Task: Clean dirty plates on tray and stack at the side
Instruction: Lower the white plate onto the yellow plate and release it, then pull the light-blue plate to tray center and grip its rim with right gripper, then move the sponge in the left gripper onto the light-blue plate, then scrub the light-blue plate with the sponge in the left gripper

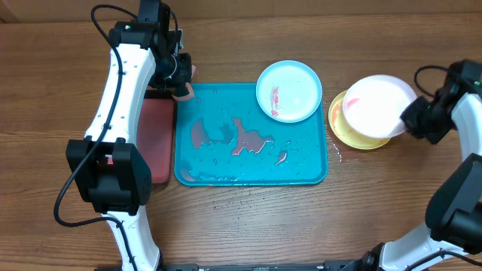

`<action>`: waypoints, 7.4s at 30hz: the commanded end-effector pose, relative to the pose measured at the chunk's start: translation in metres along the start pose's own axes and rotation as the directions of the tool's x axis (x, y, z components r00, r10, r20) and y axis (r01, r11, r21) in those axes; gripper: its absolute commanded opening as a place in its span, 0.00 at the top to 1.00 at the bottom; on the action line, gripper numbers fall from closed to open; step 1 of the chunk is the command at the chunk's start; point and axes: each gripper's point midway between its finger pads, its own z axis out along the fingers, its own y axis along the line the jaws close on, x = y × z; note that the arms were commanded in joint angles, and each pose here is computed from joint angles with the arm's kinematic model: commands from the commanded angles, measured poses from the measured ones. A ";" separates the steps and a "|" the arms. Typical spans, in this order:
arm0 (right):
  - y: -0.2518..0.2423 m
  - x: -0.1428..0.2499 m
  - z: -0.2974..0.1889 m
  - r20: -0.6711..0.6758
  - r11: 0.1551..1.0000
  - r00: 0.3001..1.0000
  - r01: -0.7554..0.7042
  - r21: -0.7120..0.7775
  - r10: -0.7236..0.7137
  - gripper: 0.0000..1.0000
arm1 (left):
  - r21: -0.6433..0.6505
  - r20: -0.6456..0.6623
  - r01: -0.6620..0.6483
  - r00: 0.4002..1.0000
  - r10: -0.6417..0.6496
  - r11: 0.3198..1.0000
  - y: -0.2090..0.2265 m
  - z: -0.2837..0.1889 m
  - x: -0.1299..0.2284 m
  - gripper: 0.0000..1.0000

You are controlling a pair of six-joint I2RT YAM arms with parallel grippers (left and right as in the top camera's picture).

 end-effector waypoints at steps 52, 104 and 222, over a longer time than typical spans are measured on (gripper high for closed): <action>0.193 0.132 0.080 -0.019 0.954 0.962 0.269 -0.129 -0.274 0.82 | 0.002 0.022 -0.007 1.000 0.007 1.000 -0.009 -0.004 -0.005 0.96; 0.238 0.242 0.073 -0.063 0.493 0.489 0.856 -0.155 -0.870 0.96 | 0.004 0.033 -0.011 0.999 0.011 1.000 -0.011 -0.004 -0.007 0.96; 0.273 0.265 0.080 -0.114 0.843 0.854 0.465 -0.271 -0.508 0.96 | 0.473 -0.094 -0.533 0.761 0.642 0.701 -0.119 0.124 0.132 0.96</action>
